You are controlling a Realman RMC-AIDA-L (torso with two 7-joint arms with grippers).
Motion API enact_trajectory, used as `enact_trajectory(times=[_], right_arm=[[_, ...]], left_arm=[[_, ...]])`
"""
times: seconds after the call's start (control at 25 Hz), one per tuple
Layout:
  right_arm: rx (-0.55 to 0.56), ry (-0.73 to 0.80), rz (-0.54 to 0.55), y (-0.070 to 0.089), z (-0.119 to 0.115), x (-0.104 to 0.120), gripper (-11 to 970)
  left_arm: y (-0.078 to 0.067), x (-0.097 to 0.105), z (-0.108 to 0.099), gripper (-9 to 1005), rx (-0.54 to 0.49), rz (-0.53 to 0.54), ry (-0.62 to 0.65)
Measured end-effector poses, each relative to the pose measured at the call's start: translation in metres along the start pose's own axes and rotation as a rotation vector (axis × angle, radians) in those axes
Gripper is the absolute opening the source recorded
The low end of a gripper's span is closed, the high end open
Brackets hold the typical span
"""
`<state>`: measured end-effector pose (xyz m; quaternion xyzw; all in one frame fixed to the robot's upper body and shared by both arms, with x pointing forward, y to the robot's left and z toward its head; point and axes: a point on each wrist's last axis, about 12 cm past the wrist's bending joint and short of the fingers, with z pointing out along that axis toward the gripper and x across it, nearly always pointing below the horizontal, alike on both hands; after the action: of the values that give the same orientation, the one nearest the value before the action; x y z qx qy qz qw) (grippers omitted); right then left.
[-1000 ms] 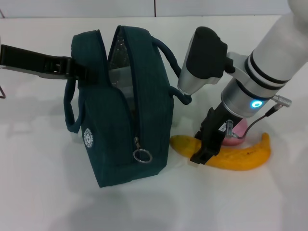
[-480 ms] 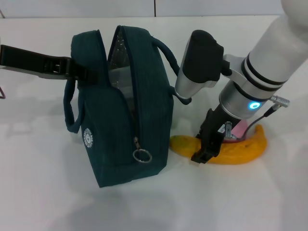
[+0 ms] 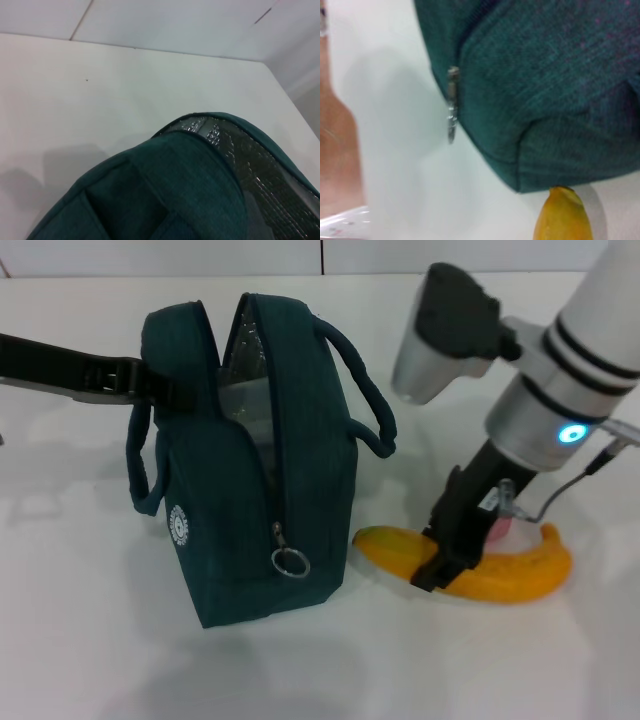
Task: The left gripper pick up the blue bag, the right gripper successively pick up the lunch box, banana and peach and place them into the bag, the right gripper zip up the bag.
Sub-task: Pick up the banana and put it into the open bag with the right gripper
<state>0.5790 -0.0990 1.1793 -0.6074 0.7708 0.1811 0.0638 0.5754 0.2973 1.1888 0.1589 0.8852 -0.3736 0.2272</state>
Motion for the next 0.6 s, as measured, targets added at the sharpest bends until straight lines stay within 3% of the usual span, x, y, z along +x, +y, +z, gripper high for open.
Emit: enact_trajectory(times=[0.4, 0.6], right_arm=[[-0.068, -0.140, 0.140, -0.003, -0.049, 0.047, 447], [-0.067, -0.173, 0.165, -0.007, -0.052, 0.057, 445]], left_arm=[[0.004, 0.004, -0.004, 33, -0.004, -0.019, -0.012], [0.003, 0.002, -0.004, 33, -0.002, -0.013, -0.013]])
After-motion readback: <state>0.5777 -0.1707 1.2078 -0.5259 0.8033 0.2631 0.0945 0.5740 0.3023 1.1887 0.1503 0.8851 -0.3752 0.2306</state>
